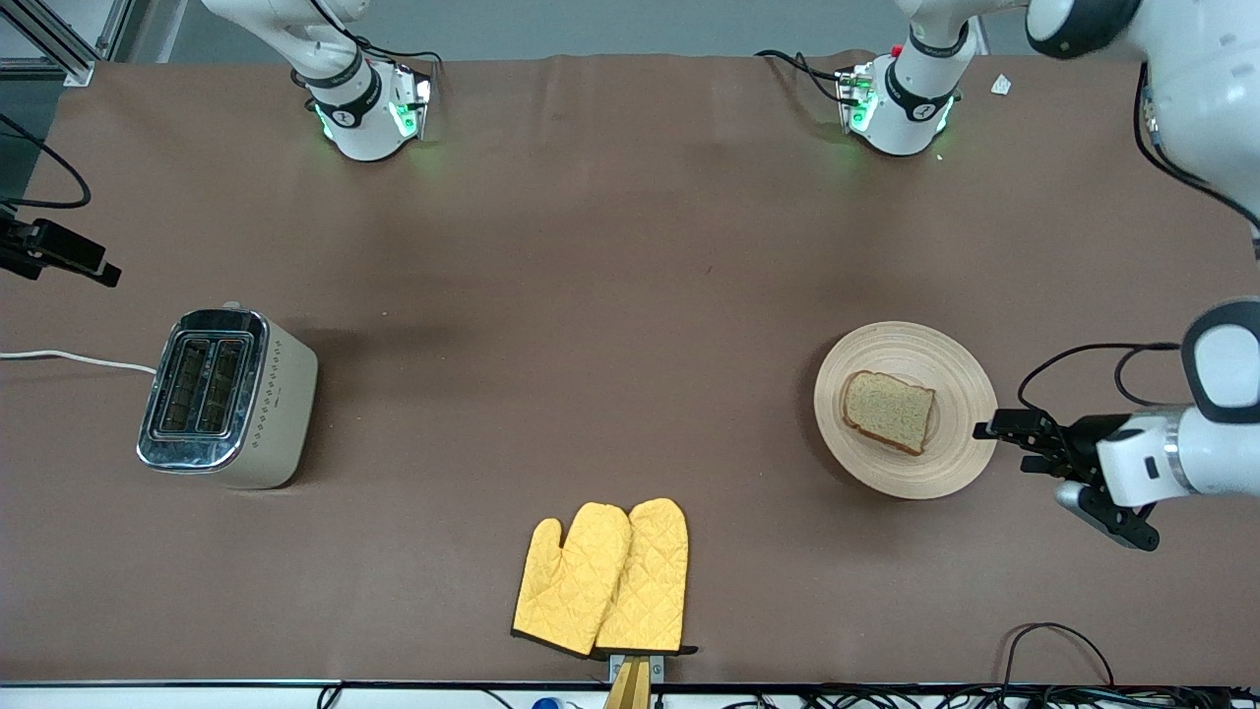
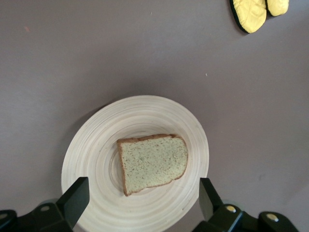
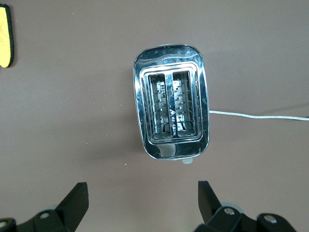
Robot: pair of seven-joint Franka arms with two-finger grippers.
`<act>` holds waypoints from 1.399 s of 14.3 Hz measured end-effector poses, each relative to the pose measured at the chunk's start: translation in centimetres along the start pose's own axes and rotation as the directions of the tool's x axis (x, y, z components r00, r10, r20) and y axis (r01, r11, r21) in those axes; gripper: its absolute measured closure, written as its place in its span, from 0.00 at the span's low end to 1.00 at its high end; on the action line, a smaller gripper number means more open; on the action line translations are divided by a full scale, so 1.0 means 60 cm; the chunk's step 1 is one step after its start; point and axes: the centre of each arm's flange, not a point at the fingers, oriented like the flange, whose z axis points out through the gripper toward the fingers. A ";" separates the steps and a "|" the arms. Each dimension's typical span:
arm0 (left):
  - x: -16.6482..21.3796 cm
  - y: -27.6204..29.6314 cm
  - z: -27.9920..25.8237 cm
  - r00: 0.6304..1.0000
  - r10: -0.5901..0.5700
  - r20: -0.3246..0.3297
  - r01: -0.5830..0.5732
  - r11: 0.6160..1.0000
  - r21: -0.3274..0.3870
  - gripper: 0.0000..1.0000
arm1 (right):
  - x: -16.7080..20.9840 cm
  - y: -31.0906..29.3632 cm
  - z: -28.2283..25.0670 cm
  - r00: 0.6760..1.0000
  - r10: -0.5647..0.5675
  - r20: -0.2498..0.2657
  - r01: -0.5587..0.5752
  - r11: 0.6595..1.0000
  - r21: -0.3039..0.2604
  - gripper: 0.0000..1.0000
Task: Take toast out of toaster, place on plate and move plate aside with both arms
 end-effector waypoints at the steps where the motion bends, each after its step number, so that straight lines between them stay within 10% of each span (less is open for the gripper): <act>1: 0.008 0.051 -0.030 1.000 -0.004 -0.001 0.004 0.998 0.065 0.00 | 0.000 -0.001 0.000 1.000 -0.001 0.000 0.001 1.000 0.000 0.00; 6: -0.035 0.192 -0.193 0.994 -0.093 -0.061 0.106 0.960 0.258 0.00 | 0.000 -0.002 0.000 1.000 -0.002 0.000 0.002 1.000 0.000 0.00; 20: -0.229 0.327 -0.243 0.946 -0.260 -0.192 0.312 0.889 0.336 0.00 | 0.000 -0.002 0.000 1.000 -0.001 0.000 0.001 1.000 0.000 0.00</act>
